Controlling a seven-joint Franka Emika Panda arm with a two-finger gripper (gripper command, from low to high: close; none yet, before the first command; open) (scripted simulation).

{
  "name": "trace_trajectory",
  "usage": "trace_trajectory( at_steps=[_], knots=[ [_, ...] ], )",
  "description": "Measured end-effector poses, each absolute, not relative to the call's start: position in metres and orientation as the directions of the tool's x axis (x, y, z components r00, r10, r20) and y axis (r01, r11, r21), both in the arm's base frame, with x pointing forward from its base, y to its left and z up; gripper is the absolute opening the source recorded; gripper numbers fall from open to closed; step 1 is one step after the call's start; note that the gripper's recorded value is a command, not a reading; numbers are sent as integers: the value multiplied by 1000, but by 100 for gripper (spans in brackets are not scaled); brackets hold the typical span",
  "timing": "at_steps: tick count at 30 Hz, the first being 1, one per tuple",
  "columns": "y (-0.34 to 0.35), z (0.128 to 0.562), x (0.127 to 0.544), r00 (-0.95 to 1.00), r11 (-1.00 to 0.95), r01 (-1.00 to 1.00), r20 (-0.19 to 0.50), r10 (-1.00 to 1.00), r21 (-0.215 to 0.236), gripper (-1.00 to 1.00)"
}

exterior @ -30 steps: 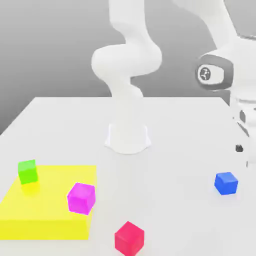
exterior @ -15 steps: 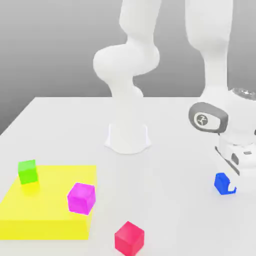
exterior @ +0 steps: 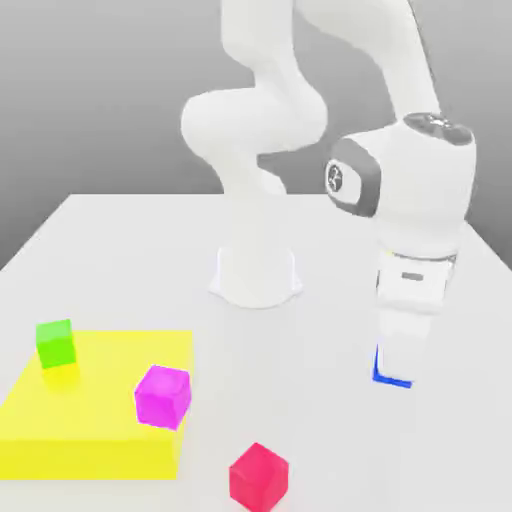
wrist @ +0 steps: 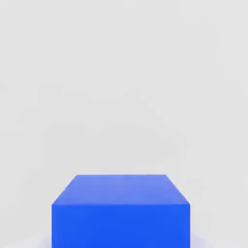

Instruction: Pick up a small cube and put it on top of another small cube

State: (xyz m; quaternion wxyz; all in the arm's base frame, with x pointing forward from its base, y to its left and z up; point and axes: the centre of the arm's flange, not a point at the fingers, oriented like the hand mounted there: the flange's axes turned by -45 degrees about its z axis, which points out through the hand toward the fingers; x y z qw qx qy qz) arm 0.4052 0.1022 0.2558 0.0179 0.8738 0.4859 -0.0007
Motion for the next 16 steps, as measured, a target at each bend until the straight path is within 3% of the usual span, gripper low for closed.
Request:
trace_trajectory(
  at_steps=[7,12,13,16],
  knots=[
    [-69,307,417,882,-882,471,-3,471,9,-100],
    [-110,267,410,934,-934,358,1,358,-5,-100],
    [-111,257,409,935,-935,355,1,355,-3,100],
    [-111,257,409,935,-935,355,1,355,-3,100]
  ],
)
